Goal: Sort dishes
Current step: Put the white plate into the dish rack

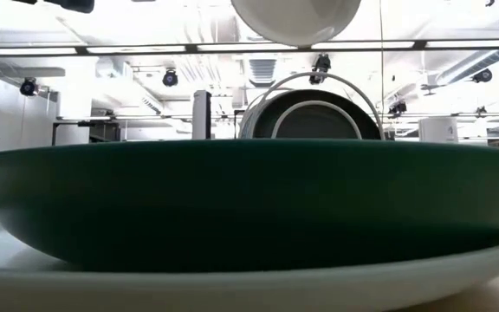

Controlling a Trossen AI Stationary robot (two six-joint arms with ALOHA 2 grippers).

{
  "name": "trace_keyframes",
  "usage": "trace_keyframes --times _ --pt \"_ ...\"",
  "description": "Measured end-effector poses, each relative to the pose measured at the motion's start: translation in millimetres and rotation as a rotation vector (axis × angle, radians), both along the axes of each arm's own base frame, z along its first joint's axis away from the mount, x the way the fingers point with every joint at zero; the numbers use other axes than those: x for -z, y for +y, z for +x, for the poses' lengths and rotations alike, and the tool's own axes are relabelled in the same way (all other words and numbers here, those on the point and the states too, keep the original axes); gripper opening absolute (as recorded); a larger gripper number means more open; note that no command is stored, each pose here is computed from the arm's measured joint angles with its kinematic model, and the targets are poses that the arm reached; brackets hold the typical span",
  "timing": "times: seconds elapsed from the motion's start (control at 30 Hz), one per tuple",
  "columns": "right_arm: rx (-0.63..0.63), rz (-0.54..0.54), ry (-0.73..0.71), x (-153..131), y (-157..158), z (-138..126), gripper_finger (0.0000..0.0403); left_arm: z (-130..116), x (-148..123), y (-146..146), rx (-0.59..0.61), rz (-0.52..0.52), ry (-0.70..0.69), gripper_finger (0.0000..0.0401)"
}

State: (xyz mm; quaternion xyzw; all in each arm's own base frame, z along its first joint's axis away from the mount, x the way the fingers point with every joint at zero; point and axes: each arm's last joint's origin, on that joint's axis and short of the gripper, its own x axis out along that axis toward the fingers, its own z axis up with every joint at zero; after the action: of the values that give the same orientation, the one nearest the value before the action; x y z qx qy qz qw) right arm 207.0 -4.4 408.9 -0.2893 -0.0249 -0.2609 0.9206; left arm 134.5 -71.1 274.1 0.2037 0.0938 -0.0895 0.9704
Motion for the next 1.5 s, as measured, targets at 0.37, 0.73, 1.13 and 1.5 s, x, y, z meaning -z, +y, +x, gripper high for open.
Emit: trace_keyframes --times 0.37,0.73,1.13,1.5 --pt "0.108 -0.083 0.114 14.0 -28.2 19.9 0.0000 -0.2 1.9 0.1 -0.001 0.009 0.018 0.0000" --pt "0.179 -0.098 0.228 35.4 -47.8 43.9 0.0000 -0.7 4.1 0.5 -0.003 0.011 0.040 0.0000" --pt "0.199 -0.097 0.342 58.2 -59.9 63.3 0.0000 -0.7 6.1 0.4 -0.006 0.014 0.057 0.0000" --pt "0.199 -0.066 0.461 86.1 -65.6 83.1 0.0000 0.0 7.8 0.0 -0.006 0.021 0.069 0.0000"
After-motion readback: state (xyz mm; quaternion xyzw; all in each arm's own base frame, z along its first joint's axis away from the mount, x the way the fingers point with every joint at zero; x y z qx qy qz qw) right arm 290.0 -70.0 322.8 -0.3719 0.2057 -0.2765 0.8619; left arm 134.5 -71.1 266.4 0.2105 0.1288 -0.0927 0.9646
